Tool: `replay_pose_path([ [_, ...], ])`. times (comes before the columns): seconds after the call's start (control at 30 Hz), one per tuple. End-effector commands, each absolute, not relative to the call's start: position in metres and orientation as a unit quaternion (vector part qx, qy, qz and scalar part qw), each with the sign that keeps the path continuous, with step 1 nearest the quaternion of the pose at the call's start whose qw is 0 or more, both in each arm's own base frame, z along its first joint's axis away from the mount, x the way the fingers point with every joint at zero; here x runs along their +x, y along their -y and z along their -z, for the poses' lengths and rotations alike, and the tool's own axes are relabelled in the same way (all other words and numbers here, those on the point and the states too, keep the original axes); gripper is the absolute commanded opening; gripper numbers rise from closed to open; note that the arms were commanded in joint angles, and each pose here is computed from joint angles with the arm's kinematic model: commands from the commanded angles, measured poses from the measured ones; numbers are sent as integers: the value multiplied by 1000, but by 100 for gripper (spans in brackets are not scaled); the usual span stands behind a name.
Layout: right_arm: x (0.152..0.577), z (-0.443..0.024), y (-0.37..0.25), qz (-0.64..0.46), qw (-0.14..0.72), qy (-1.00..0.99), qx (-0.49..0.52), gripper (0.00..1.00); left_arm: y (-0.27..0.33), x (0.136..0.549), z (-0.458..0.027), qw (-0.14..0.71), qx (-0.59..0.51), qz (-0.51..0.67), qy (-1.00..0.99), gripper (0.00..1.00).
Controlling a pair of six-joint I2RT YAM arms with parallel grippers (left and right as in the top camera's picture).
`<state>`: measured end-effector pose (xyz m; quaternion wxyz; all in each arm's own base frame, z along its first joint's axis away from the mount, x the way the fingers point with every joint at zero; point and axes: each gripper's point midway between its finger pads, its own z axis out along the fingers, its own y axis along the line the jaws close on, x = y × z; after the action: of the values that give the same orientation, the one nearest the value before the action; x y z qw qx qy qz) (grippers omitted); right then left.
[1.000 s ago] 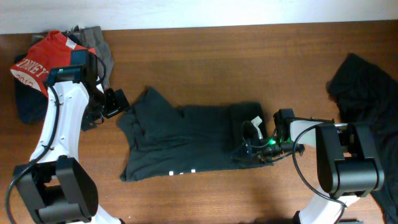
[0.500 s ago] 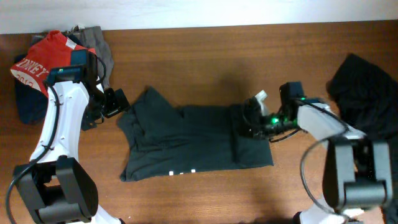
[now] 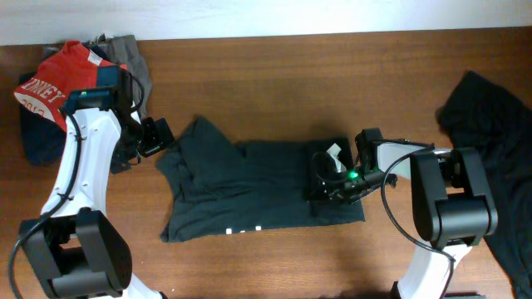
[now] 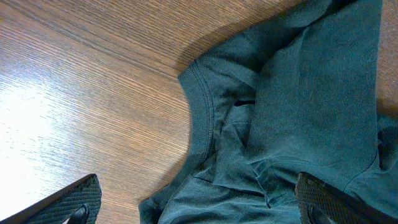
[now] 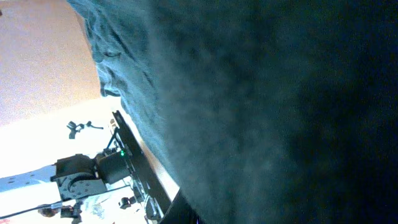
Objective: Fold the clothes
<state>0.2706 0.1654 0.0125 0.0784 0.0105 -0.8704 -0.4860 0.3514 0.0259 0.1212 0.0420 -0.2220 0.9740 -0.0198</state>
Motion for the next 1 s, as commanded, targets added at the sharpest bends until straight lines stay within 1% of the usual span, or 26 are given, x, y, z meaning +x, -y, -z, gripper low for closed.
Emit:
replay_pose_path([
  [0.0,301,-68,-170,486,-4,872,60,4,-24,352,-129,52,-224,25,-973,99],
  [0.03,307,-81,-170,486,-22,871,70,4,-24,352,-129,52,-224,25,-973,99],
  [0.07,317,-104,-169,479,-54,872,87,9,-24,352,-129,53,-224,25,-973,99],
  [0.1,325,-117,-167,466,-74,877,96,26,-24,352,-129,54,-224,26,-973,99],
  [0.13,329,-125,-166,458,-87,879,101,38,-24,353,-129,56,-224,26,-973,99],
  [0.17,336,-133,-164,446,-104,882,109,54,-24,354,-129,58,-224,26,-973,99],
  [0.23,348,-137,-159,420,-125,892,115,71,-24,357,-129,62,-223,27,-972,99],
  [0.27,352,-135,-156,407,-132,896,116,74,-24,357,-129,64,-223,28,-972,99],
  [0.3,357,-133,-153,396,-141,900,119,74,-23,359,-129,65,-222,31,-972,99],
  [0.4,365,-127,-155,398,-148,897,122,68,-21,362,-128,69,-219,32,-973,99],
  [0.47,365,-110,-156,403,-127,899,114,59,-17,362,-125,64,-214,31,-974,99],
  [0.5,365,-105,-157,406,-119,899,111,50,-16,362,-124,62,-213,31,-974,99],
  [0.57,364,-87,-164,438,-90,888,102,23,-12,361,-119,54,-209,30,-976,99],
  [0.6,362,-76,-172,475,-67,873,94,4,-9,361,-114,46,-204,29,-977,99],
  [0.67,360,-69,-178,506,-49,857,86,4,-6,360,-109,36,-201,27,-979,99],
  [0.77,355,-44,-186,550,-8,833,62,4,-3,355,-102,20,-198,25,-980,99],
  [0.9,348,-16,-186,554,28,831,39,4,-3,350,-98,8,-193,25,-981,99],
  [0.97,349,-19,-186,554,24,831,41,4,5,352,-99,9,-169,45,-985,99],
])
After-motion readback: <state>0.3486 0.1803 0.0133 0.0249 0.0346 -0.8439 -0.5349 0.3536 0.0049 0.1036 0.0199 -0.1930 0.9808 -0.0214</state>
